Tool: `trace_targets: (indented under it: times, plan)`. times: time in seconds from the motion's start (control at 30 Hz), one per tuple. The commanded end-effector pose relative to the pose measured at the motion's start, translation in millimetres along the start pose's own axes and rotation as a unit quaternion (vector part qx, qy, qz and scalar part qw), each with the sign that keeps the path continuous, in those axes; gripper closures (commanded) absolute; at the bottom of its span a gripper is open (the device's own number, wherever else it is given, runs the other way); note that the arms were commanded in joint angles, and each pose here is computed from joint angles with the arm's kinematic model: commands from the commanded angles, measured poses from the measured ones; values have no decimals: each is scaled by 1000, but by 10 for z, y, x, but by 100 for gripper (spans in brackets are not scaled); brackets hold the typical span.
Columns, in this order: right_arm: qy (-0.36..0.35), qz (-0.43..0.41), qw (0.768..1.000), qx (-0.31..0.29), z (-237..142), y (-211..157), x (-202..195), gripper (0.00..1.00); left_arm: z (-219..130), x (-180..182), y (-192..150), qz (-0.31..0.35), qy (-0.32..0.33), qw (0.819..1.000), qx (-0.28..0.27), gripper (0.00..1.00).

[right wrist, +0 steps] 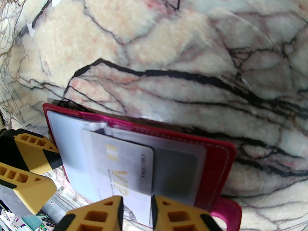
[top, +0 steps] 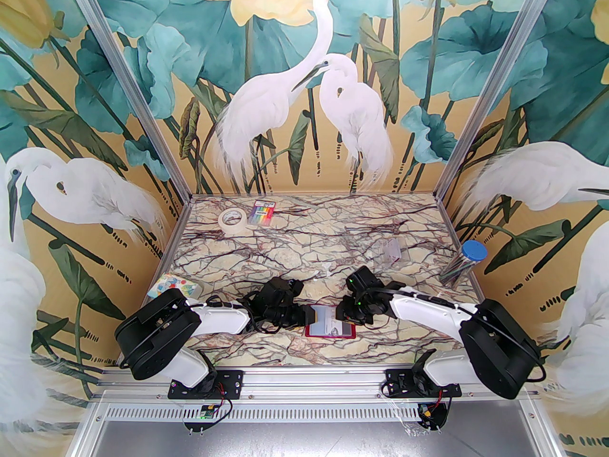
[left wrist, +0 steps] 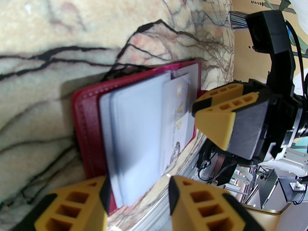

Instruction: Put the credit cards into the card holder

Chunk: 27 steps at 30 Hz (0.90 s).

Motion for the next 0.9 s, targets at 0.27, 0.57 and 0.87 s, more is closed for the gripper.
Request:
trace_targets:
  times: [0.27,0.57,0.87]
  plan:
    - [-12,-19,1000,-1,32,50,50,74,68,333,-13,-12,62,998,-9,54]
    - [-13,-24,1000,5,51,57,79,75,71,330,-7,-12,62,998,-9,54]
    - [-9,-30,999,3,35,70,124,75,72,332,-9,-12,63,998,-8,54]
Point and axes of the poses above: each hand's point on the last joint's axis, 136 mm out from that joint toward the fingers, its own z axis out along the fingers, its own x axis along the line the jaws close on, y = z × x, the point moved 2 cm from there along -z, back along the fingers, and after that the axes turned 13 degrees about -z, right-handed, at the moved point
